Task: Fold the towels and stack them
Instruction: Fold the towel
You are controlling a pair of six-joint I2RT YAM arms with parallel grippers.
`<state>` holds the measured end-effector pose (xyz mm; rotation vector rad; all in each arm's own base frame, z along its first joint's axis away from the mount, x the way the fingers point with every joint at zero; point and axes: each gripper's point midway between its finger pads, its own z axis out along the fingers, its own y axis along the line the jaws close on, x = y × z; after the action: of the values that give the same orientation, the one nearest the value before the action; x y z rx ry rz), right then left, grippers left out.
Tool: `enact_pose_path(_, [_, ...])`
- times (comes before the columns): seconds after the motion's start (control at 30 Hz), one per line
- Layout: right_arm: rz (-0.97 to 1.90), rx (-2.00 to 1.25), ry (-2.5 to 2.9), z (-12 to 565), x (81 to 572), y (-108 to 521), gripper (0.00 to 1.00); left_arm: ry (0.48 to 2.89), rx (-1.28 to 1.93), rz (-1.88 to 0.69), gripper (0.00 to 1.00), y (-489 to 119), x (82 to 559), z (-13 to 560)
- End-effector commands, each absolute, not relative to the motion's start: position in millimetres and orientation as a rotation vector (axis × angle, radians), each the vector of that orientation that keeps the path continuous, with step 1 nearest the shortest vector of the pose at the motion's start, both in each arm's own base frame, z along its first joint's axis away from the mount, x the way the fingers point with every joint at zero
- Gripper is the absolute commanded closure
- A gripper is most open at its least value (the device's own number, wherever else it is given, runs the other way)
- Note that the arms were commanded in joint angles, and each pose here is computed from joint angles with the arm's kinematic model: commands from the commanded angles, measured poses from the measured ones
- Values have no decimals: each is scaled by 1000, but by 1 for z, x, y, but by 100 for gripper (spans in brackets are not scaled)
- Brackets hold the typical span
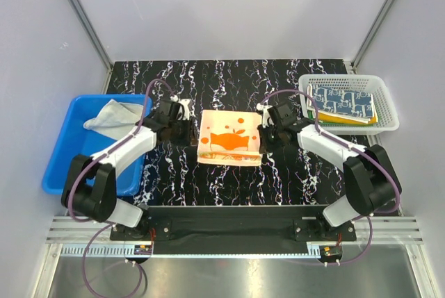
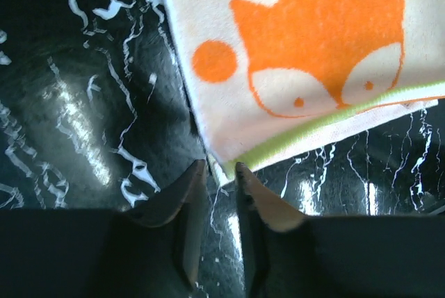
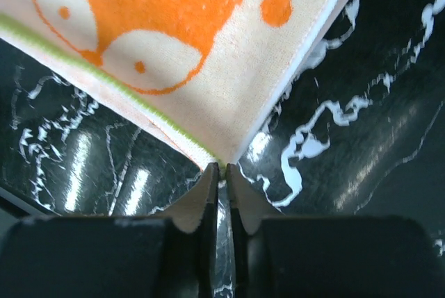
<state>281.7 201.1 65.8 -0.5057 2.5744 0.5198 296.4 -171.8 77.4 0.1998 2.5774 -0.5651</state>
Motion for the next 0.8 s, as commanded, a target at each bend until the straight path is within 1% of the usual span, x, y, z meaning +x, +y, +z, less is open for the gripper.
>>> enact_pose_path(0.0, [422, -427, 2663, 58, 268, 186, 85, 2531, 106, -458, 67, -155, 297, 101])
enact_pose_path(0.03, [443, -425, 2668, 60, 267, 189, 81, 2528, 100, -480, 67, -157, 297, 105])
enact_pose_path(0.07, [470, -410, 2667, 64, 267, 193, 69, 2526, 104, -503, 67, -161, 296, 106])
enact_pose_path(0.17, [526, -370, 2656, 74, 268, 201, 64, 2513, 104, -562, 67, -173, 298, 108])
enact_pose_path(0.33, [557, -280, 2629, 85, 279, 208, 64, 2574, 107, -646, 67, -190, 296, 86])
enact_pose_path(0.43, [604, -213, 2636, 78, 280, 214, 64, 2612, 103, -685, 70, -199, 290, 66])
enact_pose_path(0.5, [621, -171, 2647, 66, 279, 216, 67, 2643, 103, -702, 71, -203, 284, 51])
enact_pose_path(0.6, [645, -144, 2679, 44, 275, 220, 69, 2707, 68, -668, 72, -201, 273, 28])
enact_pose_path(0.67, [625, -121, 2722, 29, 269, 216, 74, 2748, 36, -625, 75, -197, 267, 16])
enact_pose_path(0.77, [552, -100, 2751, 18, 263, 205, 76, 2770, -33, -564, 80, -189, 260, 12])
